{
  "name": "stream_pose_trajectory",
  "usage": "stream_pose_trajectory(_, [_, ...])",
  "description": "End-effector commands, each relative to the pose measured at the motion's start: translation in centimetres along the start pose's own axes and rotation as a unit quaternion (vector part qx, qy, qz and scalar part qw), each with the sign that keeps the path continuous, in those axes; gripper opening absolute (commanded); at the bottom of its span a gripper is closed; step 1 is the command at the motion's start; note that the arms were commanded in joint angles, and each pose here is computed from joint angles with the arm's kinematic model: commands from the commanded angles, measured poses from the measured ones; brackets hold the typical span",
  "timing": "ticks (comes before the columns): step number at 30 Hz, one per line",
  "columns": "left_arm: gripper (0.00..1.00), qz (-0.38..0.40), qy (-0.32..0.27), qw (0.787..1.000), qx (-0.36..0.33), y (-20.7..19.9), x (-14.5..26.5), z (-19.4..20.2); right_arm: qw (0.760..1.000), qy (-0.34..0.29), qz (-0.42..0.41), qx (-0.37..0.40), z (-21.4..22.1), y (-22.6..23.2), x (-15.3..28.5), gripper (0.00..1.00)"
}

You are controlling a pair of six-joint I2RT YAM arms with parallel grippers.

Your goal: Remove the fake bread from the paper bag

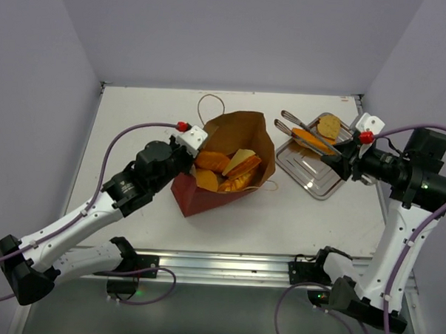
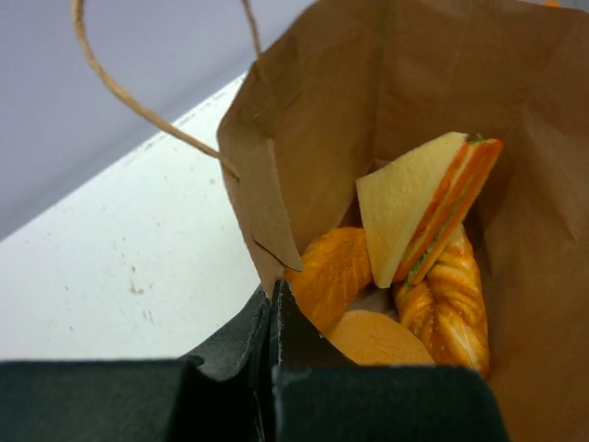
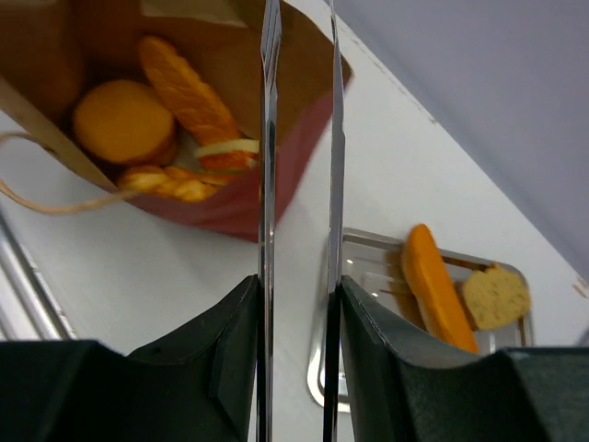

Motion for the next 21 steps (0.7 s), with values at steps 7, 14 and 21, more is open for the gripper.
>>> stream_pose_trajectory(7, [0.0, -0.043, -0.14, 0.986, -0.081, 3.2, -1.2, -9.9, 0.991, -0.037, -0.11, -0.071, -3.1, 3.7, -3.4, 0.4])
stream_pose_trajectory(14, [0.0, 0.024, -0.153, 0.984, -0.086, 1.4, -1.5, -6.8, 0.984, 0.042, -0.167, -0.055, -0.3, 6.7, -7.0, 0.39])
stream_pose_trajectory(21, [0.0, 0.079, -0.152, 0.982, -0.082, -0.5, 0.3, -1.5, 0.973, 0.132, -0.188, 0.004, 3.5, 10.5, -7.9, 0.38])
Point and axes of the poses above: each gripper's point midway between its finger pads, its own x axis back along the fingers, its own y axis along the line the jaws close on, z = x × y, the point moved 3 cm from there along x, back along the fingers, and after that the axes turned 4 degrees about x, right-handed, at the moved point
